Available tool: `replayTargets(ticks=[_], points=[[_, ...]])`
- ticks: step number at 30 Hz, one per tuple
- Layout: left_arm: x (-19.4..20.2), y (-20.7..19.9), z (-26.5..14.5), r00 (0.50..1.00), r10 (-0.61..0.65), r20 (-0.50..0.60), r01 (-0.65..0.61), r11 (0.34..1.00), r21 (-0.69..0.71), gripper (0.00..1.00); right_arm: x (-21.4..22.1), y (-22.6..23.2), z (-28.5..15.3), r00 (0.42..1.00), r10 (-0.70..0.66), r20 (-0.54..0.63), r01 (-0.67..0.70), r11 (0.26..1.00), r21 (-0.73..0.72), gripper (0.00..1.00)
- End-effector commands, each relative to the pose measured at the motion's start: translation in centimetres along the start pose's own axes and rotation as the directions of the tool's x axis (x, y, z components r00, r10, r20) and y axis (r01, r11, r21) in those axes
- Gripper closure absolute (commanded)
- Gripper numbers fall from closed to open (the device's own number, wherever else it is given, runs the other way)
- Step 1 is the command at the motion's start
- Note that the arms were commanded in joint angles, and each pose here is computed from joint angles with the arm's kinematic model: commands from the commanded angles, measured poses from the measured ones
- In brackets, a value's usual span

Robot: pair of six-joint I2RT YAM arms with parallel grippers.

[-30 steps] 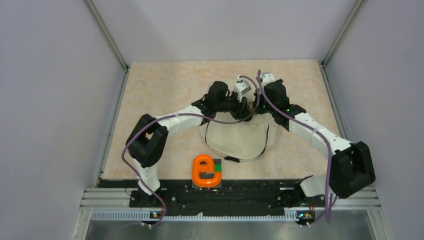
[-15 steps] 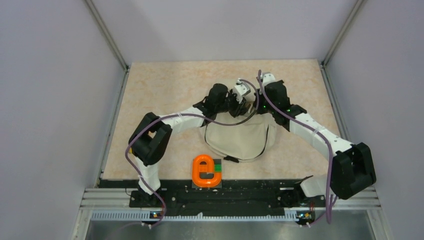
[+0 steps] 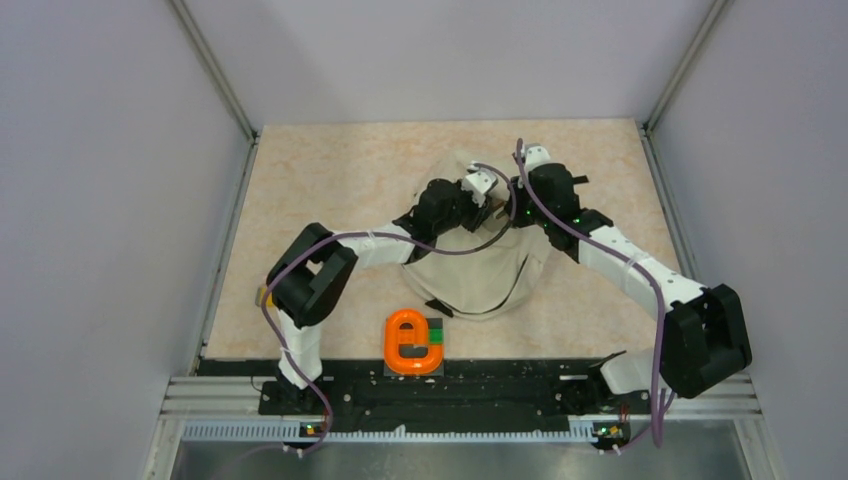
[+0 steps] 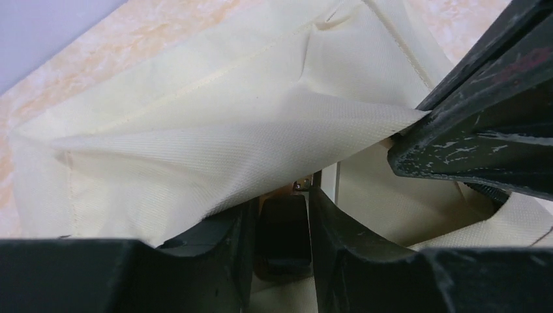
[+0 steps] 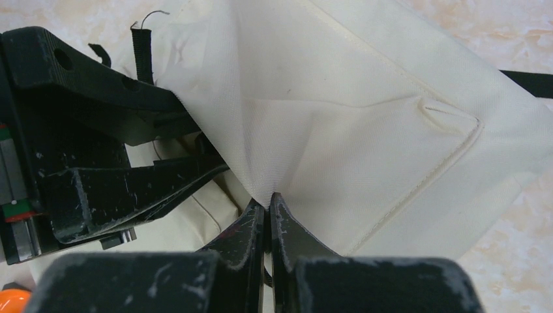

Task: Pack the student bag
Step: Place the stationery in the student bag, then pick up the stationery from the center of the board.

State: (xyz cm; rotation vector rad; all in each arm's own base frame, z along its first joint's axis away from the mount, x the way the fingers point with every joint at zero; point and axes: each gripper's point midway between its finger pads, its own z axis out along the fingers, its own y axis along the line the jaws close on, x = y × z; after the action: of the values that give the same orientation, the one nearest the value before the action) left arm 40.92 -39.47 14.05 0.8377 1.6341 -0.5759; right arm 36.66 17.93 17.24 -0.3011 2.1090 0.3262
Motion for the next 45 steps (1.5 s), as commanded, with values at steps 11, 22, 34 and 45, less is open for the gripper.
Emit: replayTargets(ticks=[11,22,34,45], points=[[-3.3,-1.7,-6.0,0.980,-0.201,0.002,0.201,0.980,0.006,0.19,-3.1,0.4,0.3,0.996,0.023,0.091,-0.022,1.000,-0.009,1.00],[2.5,2.7,-20.8,0.824,-0.507,-0.252,0.344,0.802,-0.488,0.10,-2.1,0.5,0.4,0.996,0.027,0.086,-0.026,0.999,-0.022,1.00],[11.7,14.1,-36.0,0.587,-0.765,0.267,0.522,0.105,-0.847,0.02,-1.5,1.4,0.7,0.996,0.031,0.079,-0.025,0.997,-0.074,1.00],[15.5,20.2,-46.9,0.489,-0.555,0.673,0.550,-0.402,-0.732,0.02,-1.3,2.1,0.6,0.996,0.041,0.080,-0.032,0.992,-0.119,1.00]])
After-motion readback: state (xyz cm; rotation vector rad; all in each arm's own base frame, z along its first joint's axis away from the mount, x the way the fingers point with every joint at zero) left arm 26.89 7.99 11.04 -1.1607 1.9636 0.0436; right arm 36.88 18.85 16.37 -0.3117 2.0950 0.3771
